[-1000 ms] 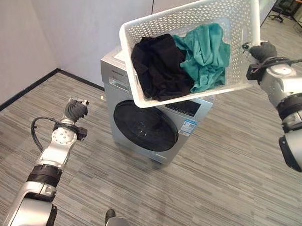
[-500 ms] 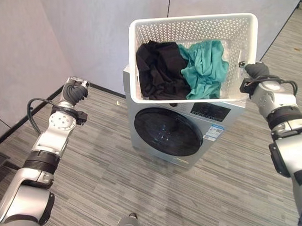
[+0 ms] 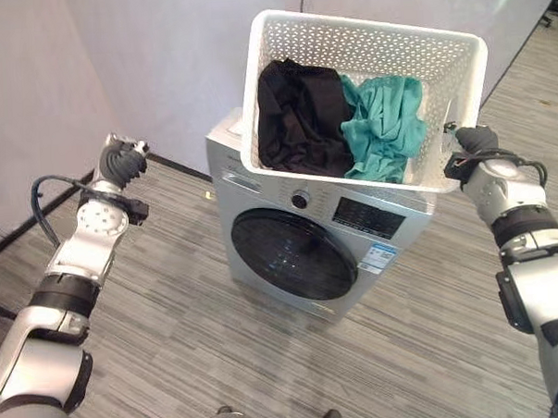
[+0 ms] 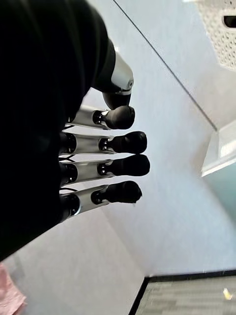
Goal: Grab the laundry basket,head to the washer,open it,put in the laundry and shut it.
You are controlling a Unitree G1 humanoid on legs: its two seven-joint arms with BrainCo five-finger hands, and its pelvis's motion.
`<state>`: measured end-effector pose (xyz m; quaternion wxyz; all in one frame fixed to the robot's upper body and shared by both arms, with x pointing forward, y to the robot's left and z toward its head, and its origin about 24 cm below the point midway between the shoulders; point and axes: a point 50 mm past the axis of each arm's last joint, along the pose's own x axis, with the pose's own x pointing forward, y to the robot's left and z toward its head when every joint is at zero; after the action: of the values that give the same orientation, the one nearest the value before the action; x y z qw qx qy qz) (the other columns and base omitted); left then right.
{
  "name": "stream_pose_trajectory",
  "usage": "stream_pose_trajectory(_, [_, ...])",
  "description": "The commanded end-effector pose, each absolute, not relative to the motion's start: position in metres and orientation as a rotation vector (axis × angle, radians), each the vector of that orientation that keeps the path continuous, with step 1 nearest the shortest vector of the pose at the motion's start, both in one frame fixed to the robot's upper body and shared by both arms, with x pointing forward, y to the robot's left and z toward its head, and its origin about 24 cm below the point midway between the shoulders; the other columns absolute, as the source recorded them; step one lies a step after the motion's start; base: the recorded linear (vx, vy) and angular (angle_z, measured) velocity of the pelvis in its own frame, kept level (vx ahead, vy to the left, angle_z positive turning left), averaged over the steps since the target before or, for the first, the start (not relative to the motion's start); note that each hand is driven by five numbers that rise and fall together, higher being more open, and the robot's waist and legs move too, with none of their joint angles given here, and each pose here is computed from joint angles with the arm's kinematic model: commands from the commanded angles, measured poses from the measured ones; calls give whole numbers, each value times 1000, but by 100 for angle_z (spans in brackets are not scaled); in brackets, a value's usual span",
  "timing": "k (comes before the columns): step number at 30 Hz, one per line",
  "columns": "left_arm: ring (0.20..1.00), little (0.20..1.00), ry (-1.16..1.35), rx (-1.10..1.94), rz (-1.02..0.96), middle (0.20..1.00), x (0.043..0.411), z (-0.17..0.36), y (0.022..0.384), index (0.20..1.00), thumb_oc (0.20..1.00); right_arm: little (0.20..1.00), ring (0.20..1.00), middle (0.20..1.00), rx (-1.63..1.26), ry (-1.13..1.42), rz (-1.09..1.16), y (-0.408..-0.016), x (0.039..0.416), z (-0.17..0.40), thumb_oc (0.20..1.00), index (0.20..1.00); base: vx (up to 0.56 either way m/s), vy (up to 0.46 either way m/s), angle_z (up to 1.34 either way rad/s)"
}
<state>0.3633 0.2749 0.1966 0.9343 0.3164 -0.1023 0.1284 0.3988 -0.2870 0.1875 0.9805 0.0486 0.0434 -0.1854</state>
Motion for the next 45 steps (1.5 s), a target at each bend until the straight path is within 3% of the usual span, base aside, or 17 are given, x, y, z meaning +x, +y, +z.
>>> stream_pose_trajectory(1, [200,200,-390,670,337,200,369,256,273,200,200,200,200,200,244,-148,-325,-263,411,250,200,200,-13,-77,-25])
stream_pose_trajectory(9, [200,200,-420,623,313,200,377,262,257,200,200,200,200,200,239,-98,-306,-249,414,233,200,200,94,241,-10])
stream_pose_trajectory(11, [200,200,-420,616,299,200,380,260,250,200,200,567,567,567,249,-86,-302,-246,415,230,567,567,96,303,-6])
stream_pose_trajectory(12, [401,401,-423,607,282,401,384,262,242,401,401,1000,1000,1000,260,-70,-304,-245,416,231,1000,1000,60,186,0])
stream_pose_trajectory(14, [1000,1000,-427,599,278,1000,386,266,238,1000,1000,1000,1000,1000,266,-64,-310,-246,417,235,1000,1000,74,226,2])
stream_pose_trajectory(23, [1000,1000,-474,609,284,1000,392,289,227,1000,1000,1000,1000,1000,338,-87,-413,-276,411,264,1000,1000,65,94,-8])
stream_pose_trajectory(28, [1000,1000,-471,626,301,1000,392,289,229,1000,1000,1000,1000,1000,256,-82,-515,-312,396,277,1000,1000,29,14,10])
stream_pose_trajectory(35, [1000,1000,-454,601,337,1000,389,283,241,1000,1000,1000,1000,1000,221,-99,-527,-320,392,276,1000,1000,11,12,2])
stream_pose_trajectory(41, [1000,1000,-527,566,436,1000,361,286,278,1000,1000,1000,1000,1000,-57,-211,-541,-334,376,286,1000,1000,0,13,-2])
stream_pose_trajectory(45, [1000,1000,-543,591,516,1000,326,267,309,1000,1000,1000,1000,1000,-175,-254,-554,-349,351,253,1000,1000,-4,34,-19])
